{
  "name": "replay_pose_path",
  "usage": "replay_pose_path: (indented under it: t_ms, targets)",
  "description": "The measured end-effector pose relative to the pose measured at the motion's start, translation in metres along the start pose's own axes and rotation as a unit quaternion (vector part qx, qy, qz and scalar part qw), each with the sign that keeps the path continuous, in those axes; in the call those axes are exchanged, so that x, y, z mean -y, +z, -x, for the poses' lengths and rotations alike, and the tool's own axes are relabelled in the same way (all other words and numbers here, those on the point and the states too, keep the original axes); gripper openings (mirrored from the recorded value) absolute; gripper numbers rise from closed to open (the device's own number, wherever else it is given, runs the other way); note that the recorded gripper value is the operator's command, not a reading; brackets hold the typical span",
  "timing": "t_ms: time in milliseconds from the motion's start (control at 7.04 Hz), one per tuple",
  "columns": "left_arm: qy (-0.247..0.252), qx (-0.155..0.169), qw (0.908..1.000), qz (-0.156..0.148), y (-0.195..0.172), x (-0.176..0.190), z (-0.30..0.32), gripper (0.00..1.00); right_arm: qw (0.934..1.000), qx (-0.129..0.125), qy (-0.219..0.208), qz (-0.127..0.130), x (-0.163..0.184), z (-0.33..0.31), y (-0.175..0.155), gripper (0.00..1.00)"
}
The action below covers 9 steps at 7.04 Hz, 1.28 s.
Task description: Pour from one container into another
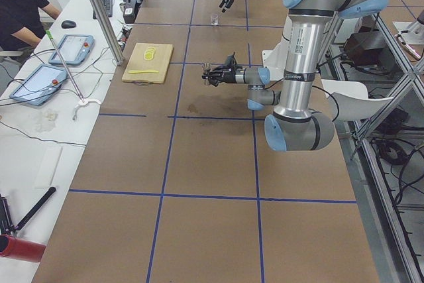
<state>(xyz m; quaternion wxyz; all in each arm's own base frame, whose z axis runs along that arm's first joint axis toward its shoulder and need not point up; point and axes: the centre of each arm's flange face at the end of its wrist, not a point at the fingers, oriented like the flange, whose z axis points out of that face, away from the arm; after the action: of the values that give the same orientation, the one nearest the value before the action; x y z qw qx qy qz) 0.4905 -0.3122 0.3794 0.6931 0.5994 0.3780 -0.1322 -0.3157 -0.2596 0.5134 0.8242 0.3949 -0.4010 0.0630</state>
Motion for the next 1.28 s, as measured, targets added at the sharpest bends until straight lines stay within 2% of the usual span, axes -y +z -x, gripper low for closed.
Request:
replay_pose_path:
  t_ms: [142, 426, 568, 852, 1278]
  targets:
    - [0.001, 0.000, 1.0000, 0.000, 0.000, 0.000, 0.000, 0.00, 0.9985, -0.028, -0.027, -0.039, -0.021, 0.016, 0.000, 0.99]
    - [-0.003, 0.000, 1.0000, -0.001, 0.002, 0.001, 0.000, 0.00, 0.9937, -0.054, -0.014, -0.097, -0.049, 0.034, 0.020, 0.98]
    - [-0.005, -0.001, 1.0000, -0.001, 0.002, 0.001, -0.001, 0.00, 0.9912, -0.059, -0.003, -0.119, -0.056, 0.044, 0.033, 0.97]
    - [-0.006, -0.002, 1.0000, 0.000, 0.002, 0.002, -0.001, 0.00, 0.9873, -0.069, 0.011, -0.142, -0.056, 0.044, 0.046, 0.96]
    - [-0.007, -0.002, 1.0000, 0.000, 0.002, 0.002, -0.001, 0.00, 0.9823, -0.092, 0.032, -0.160, -0.053, 0.034, 0.075, 0.95]
